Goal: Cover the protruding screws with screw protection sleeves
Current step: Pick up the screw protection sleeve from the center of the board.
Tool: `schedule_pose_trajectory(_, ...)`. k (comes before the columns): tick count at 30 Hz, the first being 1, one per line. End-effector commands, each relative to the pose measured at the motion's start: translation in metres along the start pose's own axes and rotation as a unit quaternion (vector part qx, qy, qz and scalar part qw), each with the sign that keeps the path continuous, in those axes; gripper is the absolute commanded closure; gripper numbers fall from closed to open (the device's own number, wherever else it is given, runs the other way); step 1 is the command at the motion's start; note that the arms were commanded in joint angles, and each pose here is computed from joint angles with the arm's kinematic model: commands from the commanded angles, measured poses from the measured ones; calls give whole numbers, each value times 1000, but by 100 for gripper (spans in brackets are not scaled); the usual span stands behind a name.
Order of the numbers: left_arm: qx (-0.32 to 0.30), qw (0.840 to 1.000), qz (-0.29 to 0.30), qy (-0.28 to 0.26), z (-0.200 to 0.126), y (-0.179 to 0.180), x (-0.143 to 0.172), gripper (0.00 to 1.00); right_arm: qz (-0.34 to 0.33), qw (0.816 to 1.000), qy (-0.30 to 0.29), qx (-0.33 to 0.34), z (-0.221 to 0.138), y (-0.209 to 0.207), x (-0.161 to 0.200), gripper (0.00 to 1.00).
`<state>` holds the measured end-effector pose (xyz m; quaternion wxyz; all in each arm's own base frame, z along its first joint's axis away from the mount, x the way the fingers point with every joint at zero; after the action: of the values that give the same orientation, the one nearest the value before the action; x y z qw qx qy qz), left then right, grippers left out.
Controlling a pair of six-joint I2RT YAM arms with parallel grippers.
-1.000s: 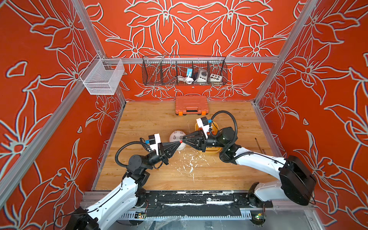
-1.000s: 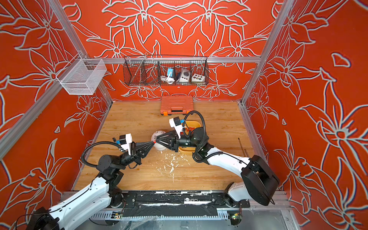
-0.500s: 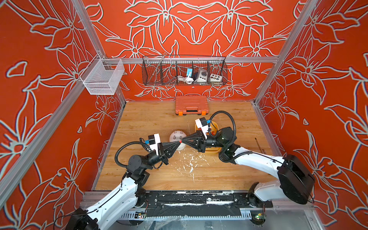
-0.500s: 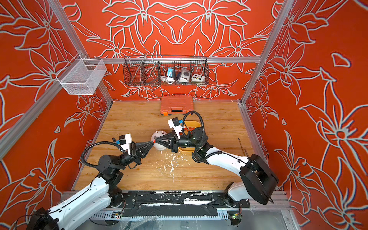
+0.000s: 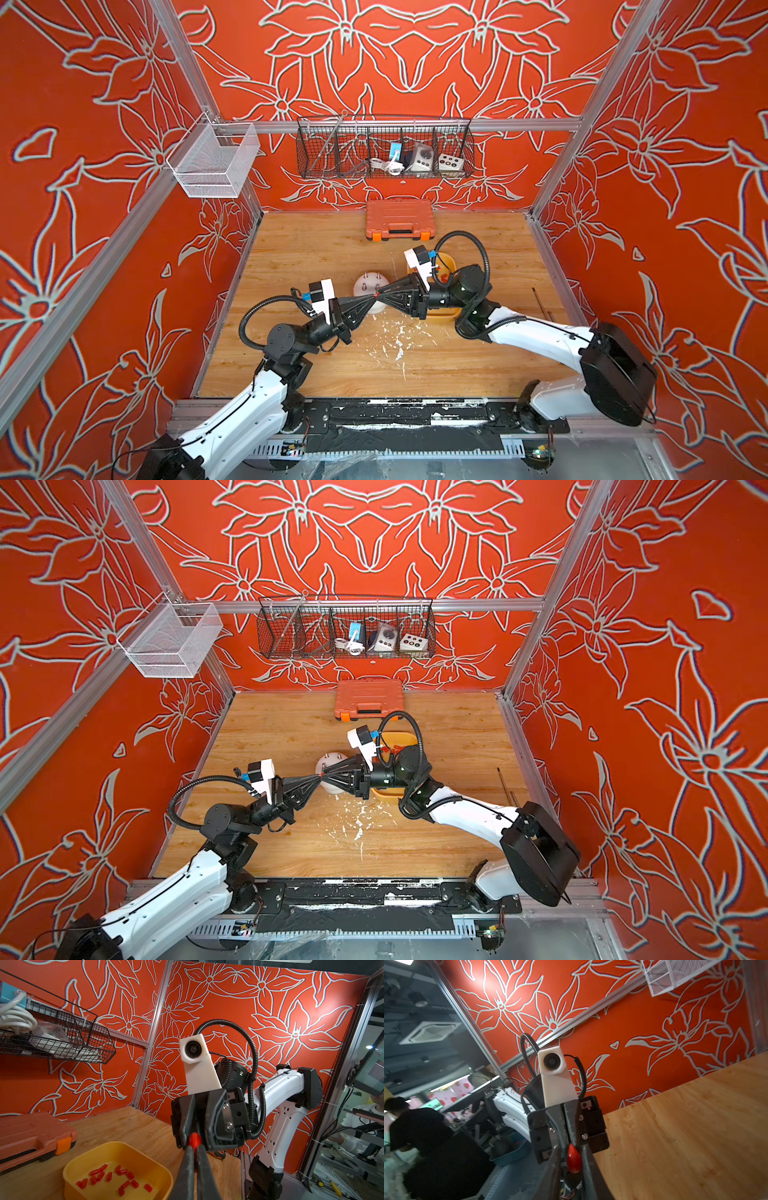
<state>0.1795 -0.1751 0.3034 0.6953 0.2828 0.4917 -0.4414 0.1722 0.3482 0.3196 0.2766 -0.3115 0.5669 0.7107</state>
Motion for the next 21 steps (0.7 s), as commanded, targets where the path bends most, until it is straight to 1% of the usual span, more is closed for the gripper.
schedule_pose_trajectory(1,2,1000,11,-7,-2,-1,-2,100,-19,1000,-2,-24,5,12,-9,96)
schedule_pose_trajectory(4,1,1000,11,-9,-2,-2,-2,100,-17,1000,-2,-24,6,12,-9,96)
schedule_pose_trajectory(6,0,1000,11,-6,-3,-2,-1,100,-19,1000,-2,-24,6,13,-10,93)
schedule_pose_trajectory(7,-1,1000,13,-6,-3,-2,-1,100,-19,1000,-3,-21,5,13,-10,90)
schedule_pose_trajectory(9,-2,1000,13,-5,-4,-2,-1,100,-20,1000,-6,-12,4,12,-11,74)
schedule_pose_trajectory(10,-2,1000,14,-5,-4,-2,-1,100,-23,1000,-6,-9,4,13,-12,73)
schedule_pose_trajectory(12,-1,1000,14,-5,-5,-3,0,100,-26,1000,-5,-4,3,13,-12,73)
schedule_pose_trajectory(15,-1,1000,16,-7,-5,-3,-1,100,-28,1000,-4,-3,3,14,-13,79)
schedule_pose_trajectory(17,-1,1000,16,-7,-5,-4,-1,100,-28,1000,-3,-4,4,15,-13,81)
schedule_pose_trajectory(19,0,1000,15,-7,-5,-4,-1,100,-29,1000,-1,-7,4,15,-12,89)
schedule_pose_trajectory(21,0,1000,14,-7,-5,-4,-1,100,-30,999,0,-12,4,17,-13,95)
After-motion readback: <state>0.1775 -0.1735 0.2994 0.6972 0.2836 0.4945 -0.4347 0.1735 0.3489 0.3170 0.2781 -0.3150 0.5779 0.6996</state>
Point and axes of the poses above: each gripper's point midway between its finger pads, its own z axis out along the fingers, its own y axis along the line the jaws close on, x = y × z, the point moved 3 cm from there along -z, back along the fingers, and after that the axes turned 13 degrees about z, right-handed, at the moved point
